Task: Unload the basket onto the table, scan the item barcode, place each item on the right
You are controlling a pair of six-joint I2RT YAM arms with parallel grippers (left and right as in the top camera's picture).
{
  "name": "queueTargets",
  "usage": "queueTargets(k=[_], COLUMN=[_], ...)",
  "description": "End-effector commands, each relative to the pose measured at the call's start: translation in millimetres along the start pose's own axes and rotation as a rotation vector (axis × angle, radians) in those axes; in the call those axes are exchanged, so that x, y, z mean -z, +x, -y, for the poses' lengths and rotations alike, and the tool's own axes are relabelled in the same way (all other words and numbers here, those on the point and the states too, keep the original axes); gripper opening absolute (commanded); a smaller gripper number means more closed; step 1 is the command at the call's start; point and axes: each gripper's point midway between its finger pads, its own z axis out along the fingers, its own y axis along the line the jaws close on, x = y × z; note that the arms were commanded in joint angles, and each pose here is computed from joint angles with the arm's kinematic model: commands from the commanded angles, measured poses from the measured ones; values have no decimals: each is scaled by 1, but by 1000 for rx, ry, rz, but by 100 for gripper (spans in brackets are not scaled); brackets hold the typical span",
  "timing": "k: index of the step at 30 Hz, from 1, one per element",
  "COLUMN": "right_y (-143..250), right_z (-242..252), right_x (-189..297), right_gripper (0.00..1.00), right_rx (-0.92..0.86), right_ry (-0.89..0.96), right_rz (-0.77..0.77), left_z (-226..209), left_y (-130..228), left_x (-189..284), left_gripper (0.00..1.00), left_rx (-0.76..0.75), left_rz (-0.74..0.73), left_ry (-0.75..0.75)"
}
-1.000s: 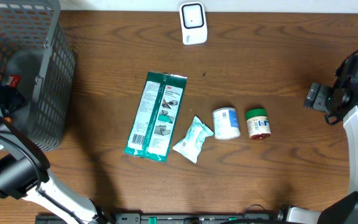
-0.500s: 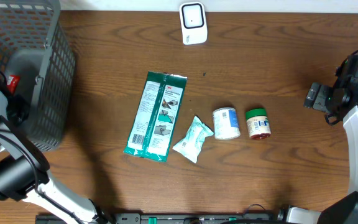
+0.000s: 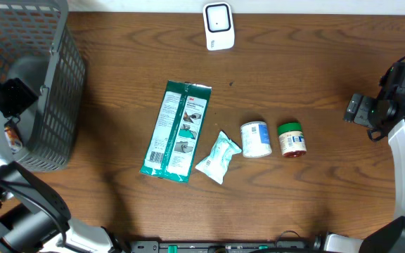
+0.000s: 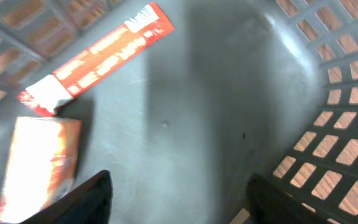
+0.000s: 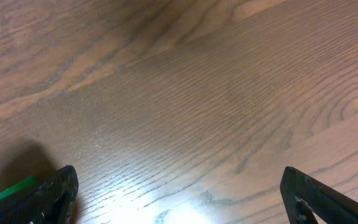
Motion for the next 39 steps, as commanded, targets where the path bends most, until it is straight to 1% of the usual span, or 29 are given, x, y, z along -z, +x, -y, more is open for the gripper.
queueTargets(k=[1,2,3,6,12,17,24,28,30,31,32,34,36,38,39], right_y=[-4,-4,-4,-4,-4,-4,-4,-4,-4,-4,-4,-4,-4,-4,-4], right_z=[3,3,3,3,3,3,3,3,3,3,3,3,3,3,3], right_x=[4,4,4,4,4,4,4,4,4,4,4,4,4,4,4], right_gripper=[99,99,99,99,99,99,99,99,99,99,99,99,99,99,99], right_rx=[0,0,0,0,0,0,-1,0,0,0,0,0,0,0,0], right_ry=[9,9,9,9,9,9,9,9,9,9,9,9,9,9,9], right_rz=[15,15,15,15,15,15,15,15,15,15,15,15,15,15,15], left_z=[-21,-29,-32,-46,-76,-99,-109,-111,-112,-112,-113,-112,-103,-84,-77], left_y=[-2,-2,-2,-1,-1,16,46,51,51,51,52,53,45,21,7], left_x=[1,0,0,-3,-1,-11,-40,-48,-52,-53,-56,-57,-54,-34,-19], left_gripper=[70,71,73,76,76,76,76,76,71,66,55,38,22,15,15], left_rx=[39,40,43,67,117,153,159,158,158,158,159,159,159,161,180], left_rz=[12,10,11,2,-1,-24,-40,-36,-38,-37,-42,-44,-29,33,79], left_ry=[-123,-165,-178,-202,-236,-266,-270,-269,-270,-269,-270,-267,-218,-133,-114])
